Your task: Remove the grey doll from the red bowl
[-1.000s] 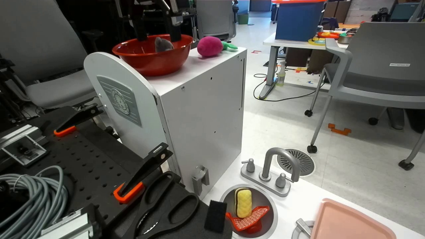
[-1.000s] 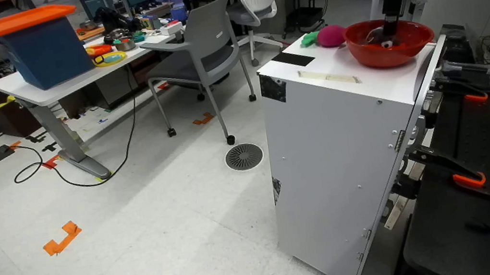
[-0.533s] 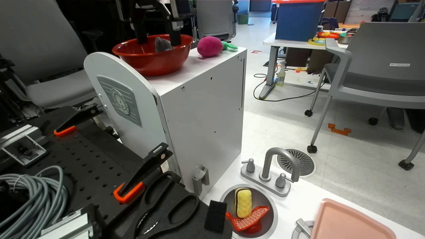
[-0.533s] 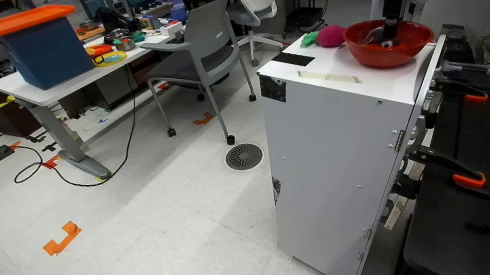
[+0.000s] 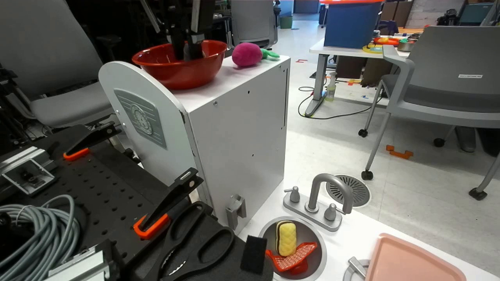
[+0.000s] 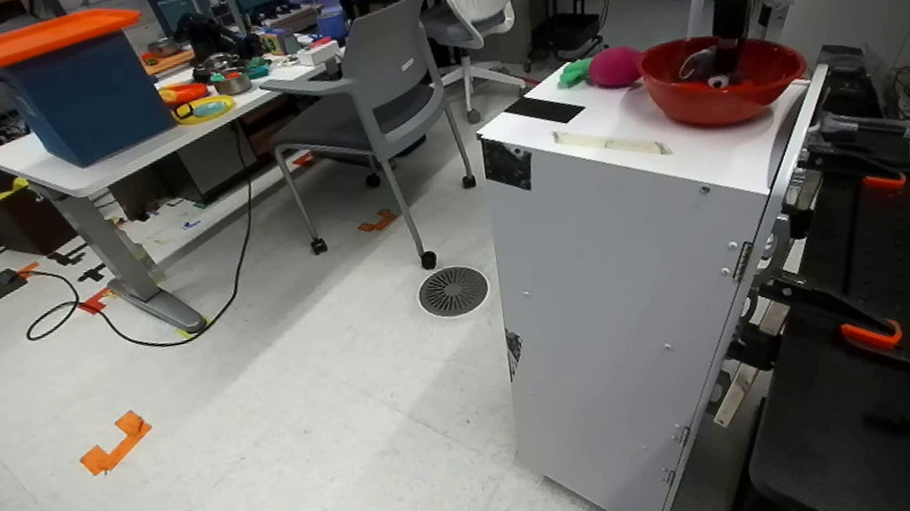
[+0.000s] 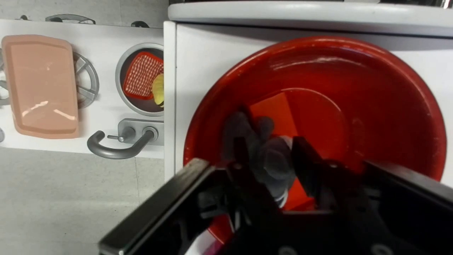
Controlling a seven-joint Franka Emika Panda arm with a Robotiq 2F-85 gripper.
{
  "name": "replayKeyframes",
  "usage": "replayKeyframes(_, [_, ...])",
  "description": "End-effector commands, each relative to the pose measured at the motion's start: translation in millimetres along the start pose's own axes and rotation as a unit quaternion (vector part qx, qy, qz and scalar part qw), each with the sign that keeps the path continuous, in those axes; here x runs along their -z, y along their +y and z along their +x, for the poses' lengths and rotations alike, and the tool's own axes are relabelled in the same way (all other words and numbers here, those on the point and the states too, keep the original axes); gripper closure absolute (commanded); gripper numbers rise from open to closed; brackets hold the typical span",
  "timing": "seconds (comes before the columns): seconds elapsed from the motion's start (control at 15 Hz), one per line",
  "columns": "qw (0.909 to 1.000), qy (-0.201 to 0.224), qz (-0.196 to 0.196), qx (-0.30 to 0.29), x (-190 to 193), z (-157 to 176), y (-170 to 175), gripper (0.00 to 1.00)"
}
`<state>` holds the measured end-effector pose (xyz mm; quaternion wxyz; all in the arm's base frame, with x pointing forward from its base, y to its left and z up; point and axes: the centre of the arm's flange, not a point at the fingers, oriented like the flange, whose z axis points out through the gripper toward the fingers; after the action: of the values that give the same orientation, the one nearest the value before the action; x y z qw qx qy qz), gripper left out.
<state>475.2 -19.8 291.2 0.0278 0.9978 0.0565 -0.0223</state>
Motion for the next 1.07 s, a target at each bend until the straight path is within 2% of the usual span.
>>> replayKeyframes(0.0, [1.0, 0.007, 0.005, 0.001, -2.0, 6.9, 6.9, 0.94])
replayKeyframes(0.07, [1.0, 0.007, 0.006, 0.0, -2.1, 7.3, 7.4, 1.0])
replayKeyframes(0.6, [0.9999, 0.009, -0.006, -0.004, 12.3, 4.2, 5.7, 0.99])
replayKeyframes(1.0, [0.998, 0.039, -0.045, -0.02, 51.8, -7.7, 2.0, 0.99])
